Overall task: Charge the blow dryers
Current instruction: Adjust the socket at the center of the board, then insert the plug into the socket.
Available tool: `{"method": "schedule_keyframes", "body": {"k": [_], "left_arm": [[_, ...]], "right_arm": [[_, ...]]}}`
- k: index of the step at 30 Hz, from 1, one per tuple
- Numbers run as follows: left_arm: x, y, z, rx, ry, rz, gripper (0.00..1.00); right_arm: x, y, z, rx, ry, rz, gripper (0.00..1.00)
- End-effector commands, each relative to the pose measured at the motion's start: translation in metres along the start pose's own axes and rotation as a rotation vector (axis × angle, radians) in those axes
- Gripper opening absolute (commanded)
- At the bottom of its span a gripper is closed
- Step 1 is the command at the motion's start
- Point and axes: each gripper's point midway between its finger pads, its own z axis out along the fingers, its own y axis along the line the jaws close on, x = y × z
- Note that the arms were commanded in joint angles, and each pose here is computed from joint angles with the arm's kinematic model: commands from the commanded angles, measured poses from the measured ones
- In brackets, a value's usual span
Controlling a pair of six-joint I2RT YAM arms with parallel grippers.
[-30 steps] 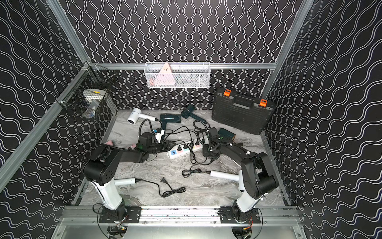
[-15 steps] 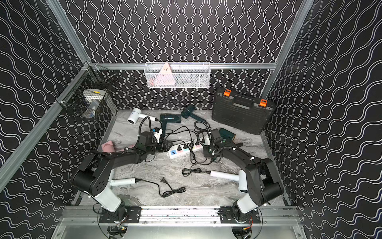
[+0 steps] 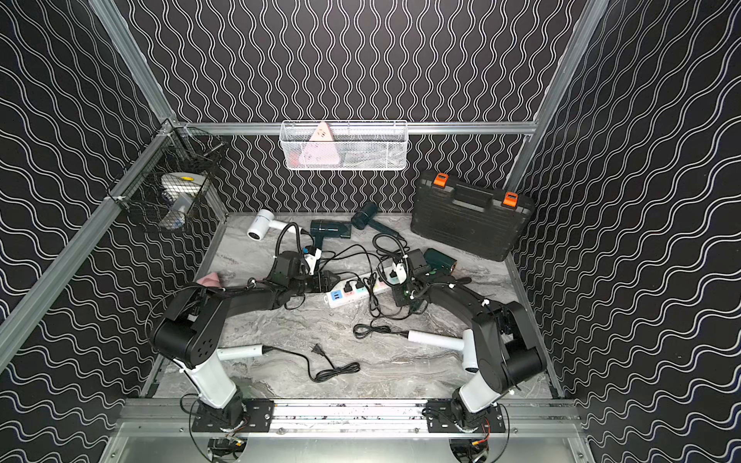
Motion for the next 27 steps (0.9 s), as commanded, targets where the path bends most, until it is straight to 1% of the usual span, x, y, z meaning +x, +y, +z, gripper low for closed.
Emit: {"method": "schedule_keyframes", "body": {"k": [1, 4, 6, 9, 12, 16, 18, 22, 24, 27], "left_arm": [[-0.015, -0.011, -0.012, 0.008, -0.037, 0.027, 0.74], [-0.039, -0.027, -0.032, 0.016, -0.115, 0.043, 0.73], [-0.057, -0.043, -0.039, 0.056, -0.157, 0.049, 0.73], [-0.080, -0.067, -0.033, 0.117, -0.173, 0.070, 0.74], [-0.092, -0.083, -0.009, 0.184, -0.104, 0.095, 0.73], [-0.092, -0.094, 0.025, 0.267, 0.034, 0.102, 0.69], [-0.091, -0.097, 0.037, 0.281, 0.082, 0.106, 0.69], [-0.078, -0.106, 0.068, 0.336, 0.217, 0.105, 0.67], [-0.069, -0.104, 0.080, 0.349, 0.280, 0.086, 0.67], [-0.060, -0.100, 0.094, 0.369, 0.330, 0.064, 0.69]], "right_arm": [[0.006, -0.004, 0.002, 0.027, 0.044, -0.011, 0.00], [0.006, -0.008, 0.004, 0.047, 0.060, -0.015, 0.00], [0.007, -0.007, 0.007, 0.044, 0.067, -0.015, 0.00], [0.006, -0.008, 0.012, 0.059, 0.067, -0.022, 0.00], [0.004, -0.009, 0.015, 0.078, 0.061, -0.026, 0.00], [0.005, -0.014, 0.015, 0.104, 0.047, -0.020, 0.00], [0.006, -0.013, 0.016, 0.097, 0.040, -0.020, 0.00], [0.004, -0.007, 0.018, 0.068, 0.024, -0.031, 0.00], [0.003, -0.007, 0.020, 0.067, 0.022, -0.033, 0.00], [0.001, -0.005, 0.022, 0.060, 0.015, -0.038, 0.00]]}}
